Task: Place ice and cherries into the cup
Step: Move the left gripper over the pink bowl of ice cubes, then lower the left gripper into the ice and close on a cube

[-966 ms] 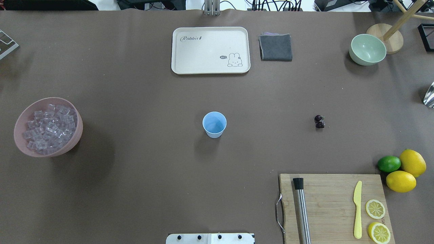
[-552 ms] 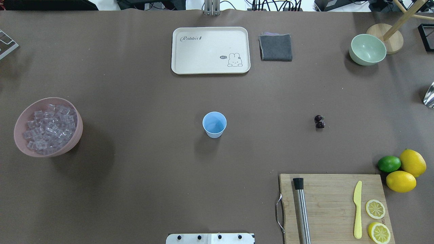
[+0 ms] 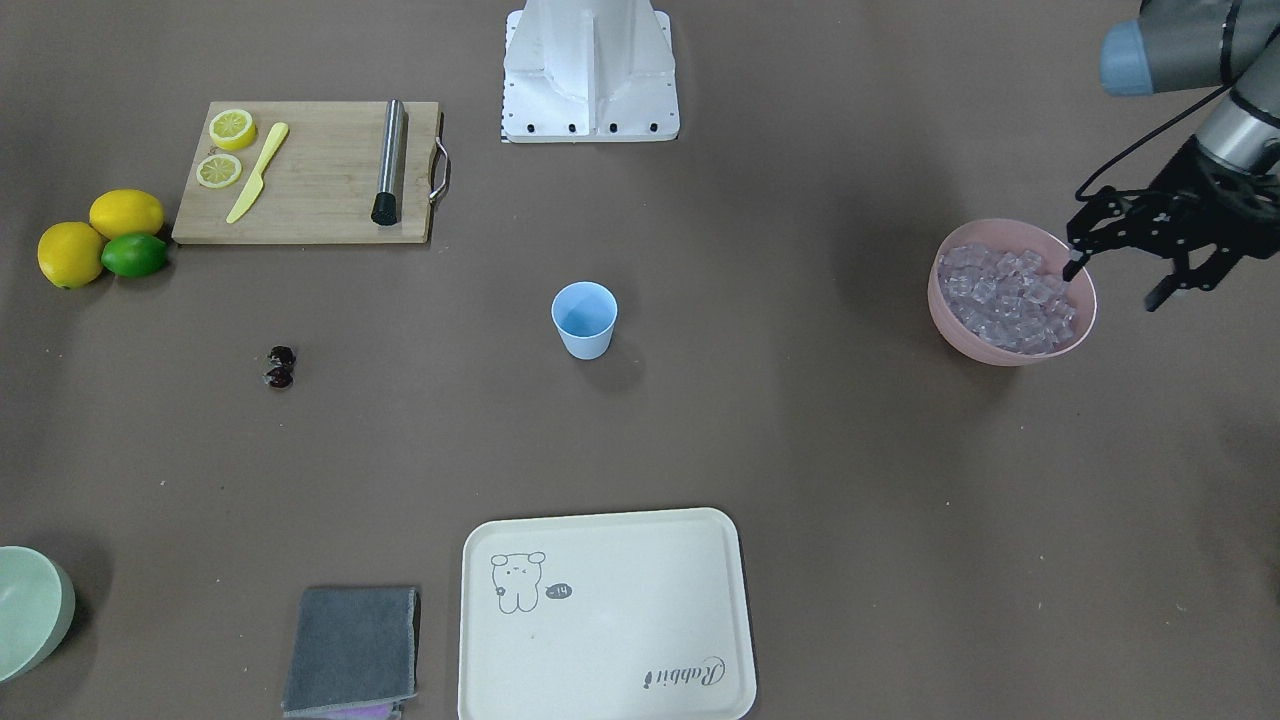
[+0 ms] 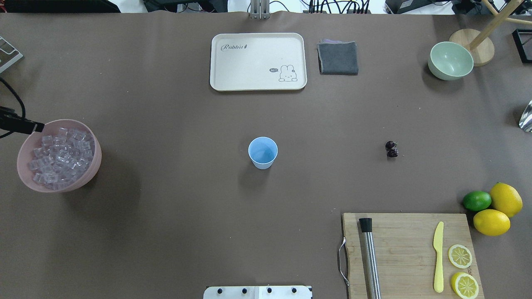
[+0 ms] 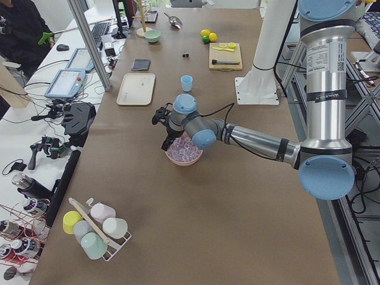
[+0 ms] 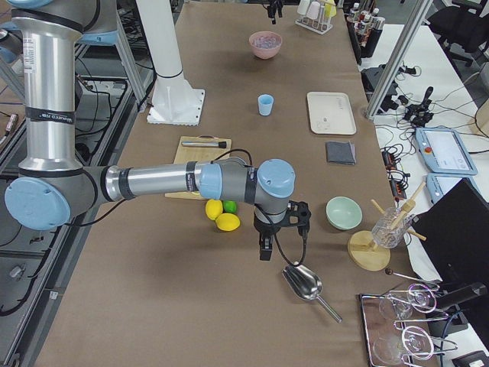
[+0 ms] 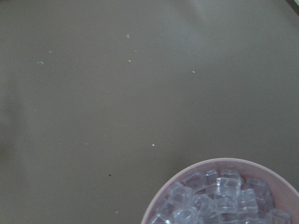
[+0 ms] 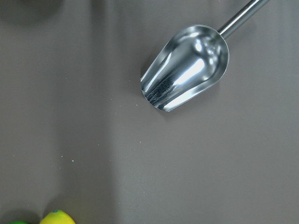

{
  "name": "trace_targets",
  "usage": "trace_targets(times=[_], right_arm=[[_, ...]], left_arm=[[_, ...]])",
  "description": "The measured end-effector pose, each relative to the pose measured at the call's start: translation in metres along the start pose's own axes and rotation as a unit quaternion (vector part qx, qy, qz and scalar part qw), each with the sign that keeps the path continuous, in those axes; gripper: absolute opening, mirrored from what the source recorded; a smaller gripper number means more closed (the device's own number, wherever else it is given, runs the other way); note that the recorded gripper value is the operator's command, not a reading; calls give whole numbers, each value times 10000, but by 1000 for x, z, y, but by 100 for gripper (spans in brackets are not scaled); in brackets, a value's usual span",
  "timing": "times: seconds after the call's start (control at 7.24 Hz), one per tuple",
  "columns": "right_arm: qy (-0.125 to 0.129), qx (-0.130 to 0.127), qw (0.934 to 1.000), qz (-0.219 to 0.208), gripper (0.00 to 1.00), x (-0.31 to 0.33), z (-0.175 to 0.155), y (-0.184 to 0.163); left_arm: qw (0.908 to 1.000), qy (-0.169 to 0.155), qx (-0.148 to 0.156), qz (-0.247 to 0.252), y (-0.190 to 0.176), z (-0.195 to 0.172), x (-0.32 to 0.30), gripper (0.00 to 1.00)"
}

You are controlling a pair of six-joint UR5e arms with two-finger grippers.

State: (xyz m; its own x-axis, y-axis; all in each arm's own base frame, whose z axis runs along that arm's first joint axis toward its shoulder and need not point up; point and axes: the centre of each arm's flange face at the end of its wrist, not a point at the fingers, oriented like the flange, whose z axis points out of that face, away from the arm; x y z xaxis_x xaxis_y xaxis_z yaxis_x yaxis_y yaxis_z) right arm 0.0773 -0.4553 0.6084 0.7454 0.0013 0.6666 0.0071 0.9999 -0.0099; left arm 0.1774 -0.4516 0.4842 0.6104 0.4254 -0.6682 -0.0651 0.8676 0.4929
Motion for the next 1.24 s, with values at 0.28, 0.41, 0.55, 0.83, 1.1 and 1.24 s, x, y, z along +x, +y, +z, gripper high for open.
trace_targets(times=[0.28, 0.41, 0.55, 0.83, 1.1, 1.24], right_arm=[[-23, 9, 10000, -10, 100, -1, -1, 0], [-25, 22, 10000, -20, 100, -2, -2, -1], [-26, 33, 10000, -28, 100, -2, -2, -2], [-28, 43, 10000, -37, 100, -3, -2, -2], [-36, 44, 10000, -38, 100, -3, -2, -2], [-37, 46, 10000, -39, 100, -3, -2, -2]], left_arm=[[9996, 177, -201, -37, 7, 29, 39, 95], [9995, 193, -268, -34, 11, 35, 43, 73], [9993, 179, -328, -43, 16, 40, 41, 59], [9990, 120, -427, -95, 23, 47, 33, 59], [9985, 60, -513, -155, 29, 54, 25, 59], [9983, 34, -552, -181, 31, 58, 21, 59]])
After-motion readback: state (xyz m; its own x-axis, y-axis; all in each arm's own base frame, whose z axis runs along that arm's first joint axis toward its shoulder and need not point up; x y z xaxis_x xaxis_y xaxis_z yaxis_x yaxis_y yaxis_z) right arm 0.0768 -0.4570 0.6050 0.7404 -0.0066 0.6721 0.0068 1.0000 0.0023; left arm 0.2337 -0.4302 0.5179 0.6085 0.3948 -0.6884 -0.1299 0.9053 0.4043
